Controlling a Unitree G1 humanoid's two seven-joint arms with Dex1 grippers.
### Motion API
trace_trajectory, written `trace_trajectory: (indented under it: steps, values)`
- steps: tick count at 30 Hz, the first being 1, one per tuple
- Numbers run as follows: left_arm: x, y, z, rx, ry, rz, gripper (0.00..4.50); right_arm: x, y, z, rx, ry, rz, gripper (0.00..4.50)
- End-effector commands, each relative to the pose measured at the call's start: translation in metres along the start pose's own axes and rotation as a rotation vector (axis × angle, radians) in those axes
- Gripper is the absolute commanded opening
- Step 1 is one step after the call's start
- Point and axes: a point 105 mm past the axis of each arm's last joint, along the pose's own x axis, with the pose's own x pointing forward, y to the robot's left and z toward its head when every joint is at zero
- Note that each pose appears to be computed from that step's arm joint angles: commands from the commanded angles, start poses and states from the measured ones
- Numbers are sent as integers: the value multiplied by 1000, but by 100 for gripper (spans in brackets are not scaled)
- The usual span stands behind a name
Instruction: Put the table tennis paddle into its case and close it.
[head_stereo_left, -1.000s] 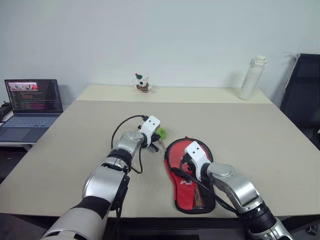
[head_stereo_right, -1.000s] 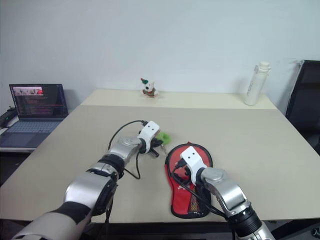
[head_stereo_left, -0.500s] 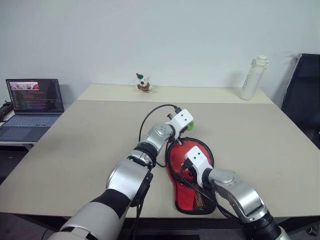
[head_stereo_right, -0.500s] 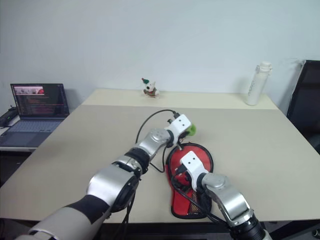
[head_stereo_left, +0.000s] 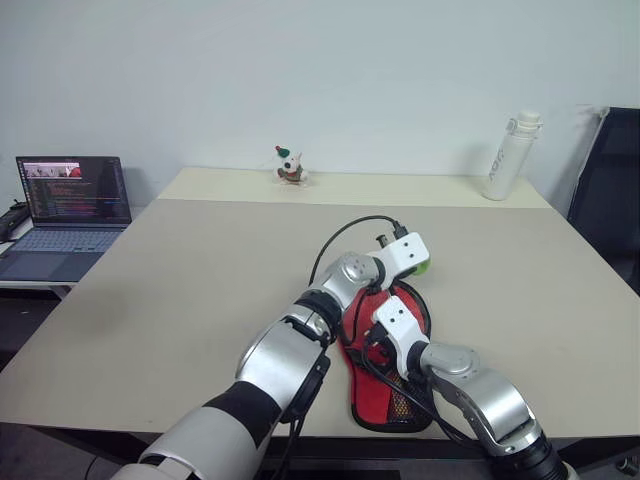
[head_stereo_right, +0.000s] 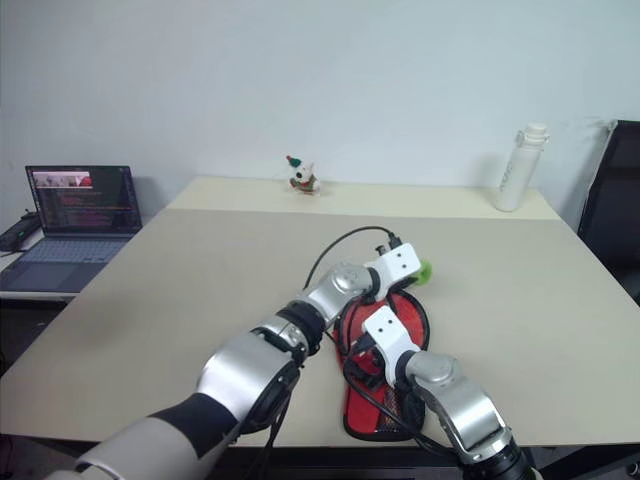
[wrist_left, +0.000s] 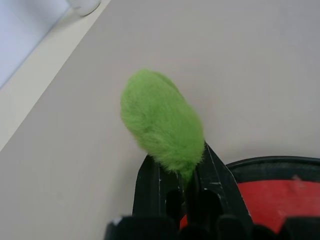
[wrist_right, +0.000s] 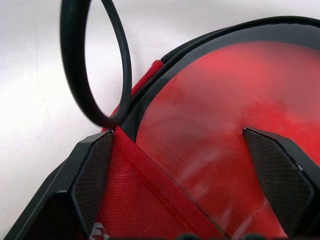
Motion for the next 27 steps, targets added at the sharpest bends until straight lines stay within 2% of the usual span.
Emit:
trace_trajectory:
  steps: [1, 4, 7, 13, 20, 24, 27]
  values:
    - [4, -1, 42, 69, -131, -22, 3, 7, 23, -56, 94, 216, 86, 450]
    - [3, -6, 40, 37, -138, -70, 3, 8, 23, -55, 93, 214, 85, 450]
    - [2, -9, 38, 30, -142, -99, 80, 9, 22, -53, 91, 209, 83, 450]
    - [-4, -6, 22, 30, -125, -108, 279, 13, 19, -45, 93, 190, 79, 450]
    - [-24, 20, 0, -66, -149, -22, 279, 13, 20, -24, 112, 138, 117, 450]
    - [-52, 43, -18, -171, -207, 28, 279, -5, 15, 9, 150, 32, 170, 450]
    - [-71, 48, -29, -264, -266, 5, 279, -22, 12, 32, 177, -38, 212, 450]
